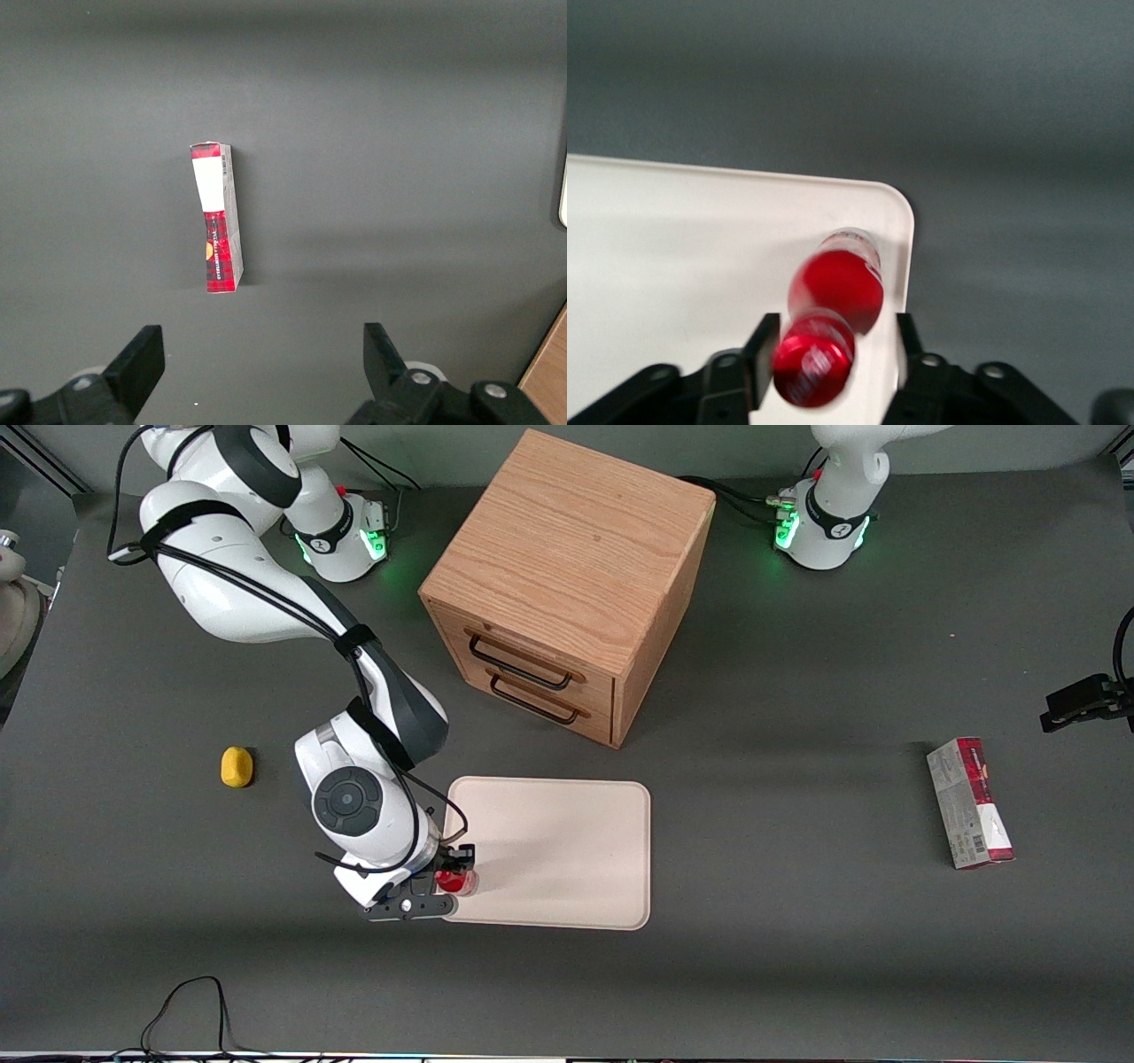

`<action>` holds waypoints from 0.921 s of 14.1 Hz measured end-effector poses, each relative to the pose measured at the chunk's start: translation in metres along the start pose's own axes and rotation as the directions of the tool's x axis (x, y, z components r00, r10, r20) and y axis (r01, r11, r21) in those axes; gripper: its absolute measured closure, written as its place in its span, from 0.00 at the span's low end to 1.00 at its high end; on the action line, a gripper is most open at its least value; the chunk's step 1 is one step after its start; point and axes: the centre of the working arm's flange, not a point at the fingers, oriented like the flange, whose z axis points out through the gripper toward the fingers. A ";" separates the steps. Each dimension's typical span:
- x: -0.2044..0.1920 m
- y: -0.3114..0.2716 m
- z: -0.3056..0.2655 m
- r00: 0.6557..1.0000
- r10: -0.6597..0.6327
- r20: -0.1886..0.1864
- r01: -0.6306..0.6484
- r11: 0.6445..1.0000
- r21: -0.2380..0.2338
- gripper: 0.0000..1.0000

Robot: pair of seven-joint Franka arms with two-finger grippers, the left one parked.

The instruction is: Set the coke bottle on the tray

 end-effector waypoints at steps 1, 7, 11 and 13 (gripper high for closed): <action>0.001 0.000 -0.001 1.000 0.011 -0.009 -0.011 1.000 0.003 0.16; 0.000 0.018 -0.024 1.000 -0.019 0.025 0.021 0.996 -0.086 0.00; -0.005 0.073 -0.063 0.995 -0.014 0.097 0.019 0.999 -0.048 0.00; -0.017 0.120 -0.102 0.993 -0.023 0.116 0.029 0.998 -0.052 0.00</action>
